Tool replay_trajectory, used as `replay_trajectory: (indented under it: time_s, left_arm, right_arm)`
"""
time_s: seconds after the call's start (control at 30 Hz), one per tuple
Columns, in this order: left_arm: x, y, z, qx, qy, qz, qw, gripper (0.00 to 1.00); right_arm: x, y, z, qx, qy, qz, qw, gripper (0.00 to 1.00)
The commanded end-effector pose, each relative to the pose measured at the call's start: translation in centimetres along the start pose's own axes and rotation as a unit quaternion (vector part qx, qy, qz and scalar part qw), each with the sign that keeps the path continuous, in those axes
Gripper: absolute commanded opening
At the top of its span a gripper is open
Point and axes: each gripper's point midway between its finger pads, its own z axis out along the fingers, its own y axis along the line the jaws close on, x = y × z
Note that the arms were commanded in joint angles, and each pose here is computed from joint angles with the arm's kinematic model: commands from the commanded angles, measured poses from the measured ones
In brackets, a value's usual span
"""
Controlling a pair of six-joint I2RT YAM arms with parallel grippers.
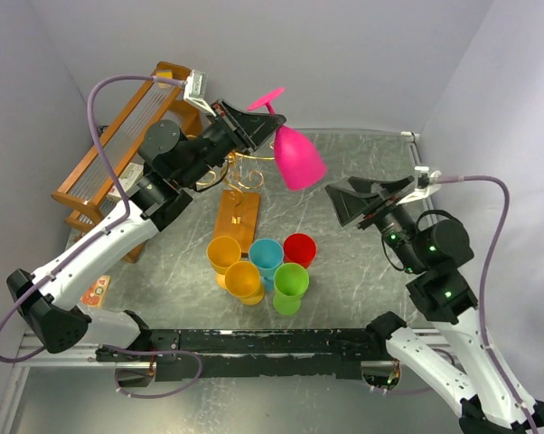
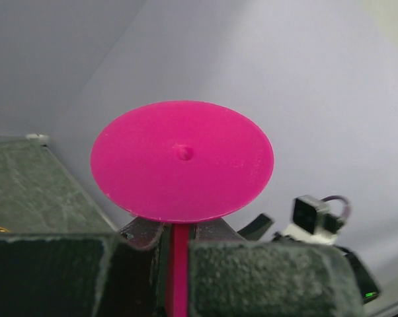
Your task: Place the wine glass upside down on the wine glass rack
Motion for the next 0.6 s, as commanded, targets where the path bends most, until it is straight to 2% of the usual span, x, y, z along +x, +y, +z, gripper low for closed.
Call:
replay_trajectory:
  time_s: [0.0, 0.27, 0.57]
  left_arm:
    - [-1.9, -1.1, -0.7, 0.007, -0.013, 0.111, 0.994, 0.07]
    - [-1.1, -1.0, -0.3, 0.031, 0.024, 0.222, 0.974, 0.07]
    - [0.4, -0.4, 0.8, 0.051, 0.044, 0.24, 0.968, 0.07]
  right_arm:
    - [-2.7, 1.0, -1.5, 0.003, 0.003, -0.044, 0.999, 0.74]
    - [-7.1, 4.3, 0.6, -0.027, -0.017, 0.028, 0.999, 0.74]
    - [-9.7, 5.7, 4.2, -0.02, -0.009, 0.099, 0.995, 0.74]
